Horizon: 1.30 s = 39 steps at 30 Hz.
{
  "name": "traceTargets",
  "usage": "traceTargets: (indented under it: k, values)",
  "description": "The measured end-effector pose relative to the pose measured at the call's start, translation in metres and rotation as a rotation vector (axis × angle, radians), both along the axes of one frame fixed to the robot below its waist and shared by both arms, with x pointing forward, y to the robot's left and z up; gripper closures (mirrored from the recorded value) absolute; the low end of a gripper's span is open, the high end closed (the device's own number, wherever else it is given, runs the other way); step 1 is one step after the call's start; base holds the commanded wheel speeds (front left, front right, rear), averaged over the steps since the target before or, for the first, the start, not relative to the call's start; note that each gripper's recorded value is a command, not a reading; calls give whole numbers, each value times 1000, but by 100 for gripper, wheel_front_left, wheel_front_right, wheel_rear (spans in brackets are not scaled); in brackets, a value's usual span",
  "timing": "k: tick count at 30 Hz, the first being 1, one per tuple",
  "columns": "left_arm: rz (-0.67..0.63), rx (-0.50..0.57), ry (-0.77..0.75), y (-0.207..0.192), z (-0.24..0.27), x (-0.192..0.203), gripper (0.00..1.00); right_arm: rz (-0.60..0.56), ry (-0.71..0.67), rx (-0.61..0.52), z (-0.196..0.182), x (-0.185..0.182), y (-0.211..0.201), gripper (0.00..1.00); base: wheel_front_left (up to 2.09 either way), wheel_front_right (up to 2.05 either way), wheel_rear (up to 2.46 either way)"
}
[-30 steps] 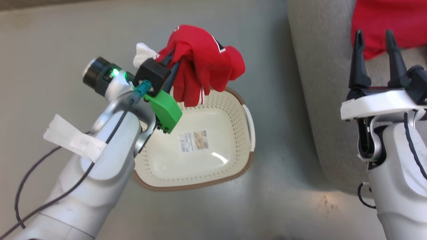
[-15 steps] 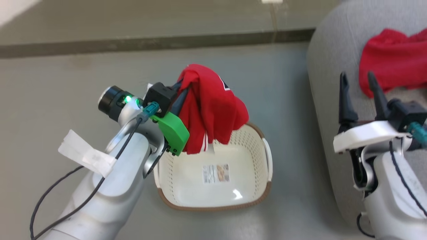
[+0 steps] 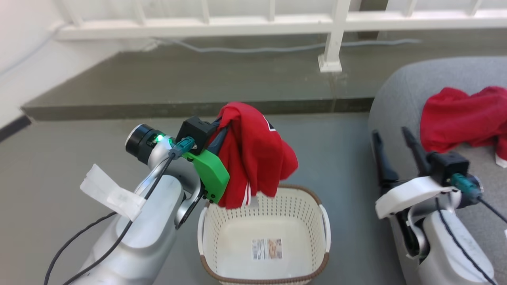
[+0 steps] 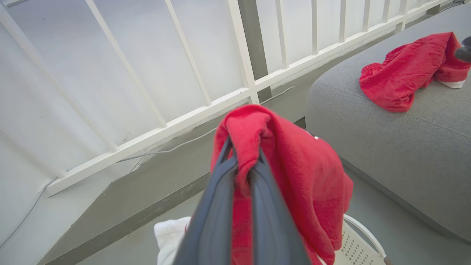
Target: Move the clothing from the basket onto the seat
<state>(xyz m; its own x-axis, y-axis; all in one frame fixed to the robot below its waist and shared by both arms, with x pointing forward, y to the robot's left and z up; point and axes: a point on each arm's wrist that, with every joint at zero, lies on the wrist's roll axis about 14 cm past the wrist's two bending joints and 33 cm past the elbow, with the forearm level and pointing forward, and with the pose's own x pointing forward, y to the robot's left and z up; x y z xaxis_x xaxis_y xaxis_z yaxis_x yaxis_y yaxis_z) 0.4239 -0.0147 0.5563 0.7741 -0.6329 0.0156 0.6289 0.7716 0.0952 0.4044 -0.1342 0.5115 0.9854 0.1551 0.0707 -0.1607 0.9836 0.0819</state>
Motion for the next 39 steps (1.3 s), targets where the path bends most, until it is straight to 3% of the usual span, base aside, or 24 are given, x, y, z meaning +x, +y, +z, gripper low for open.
traceTargets:
  k: [6,15,36,37,39]
  values:
    - [-6,-10,-62,-5,29,-12,100,135,-28,-7,13,-14,37,0,0,0,0]
    - [-38,-7,-93,-15,43,-24,100,314,20,-49,0,-32,86,0,0,0,0]
    - [-49,-5,-125,-10,61,-42,100,540,89,-134,-24,-38,151,0,0,0,0]
    - [-46,-6,-125,-9,62,-42,100,549,87,-137,-23,-38,154,15,0,0,0]
    - [-36,-9,-127,-7,63,-42,100,569,83,-146,-22,-39,160,69,0,0,0]
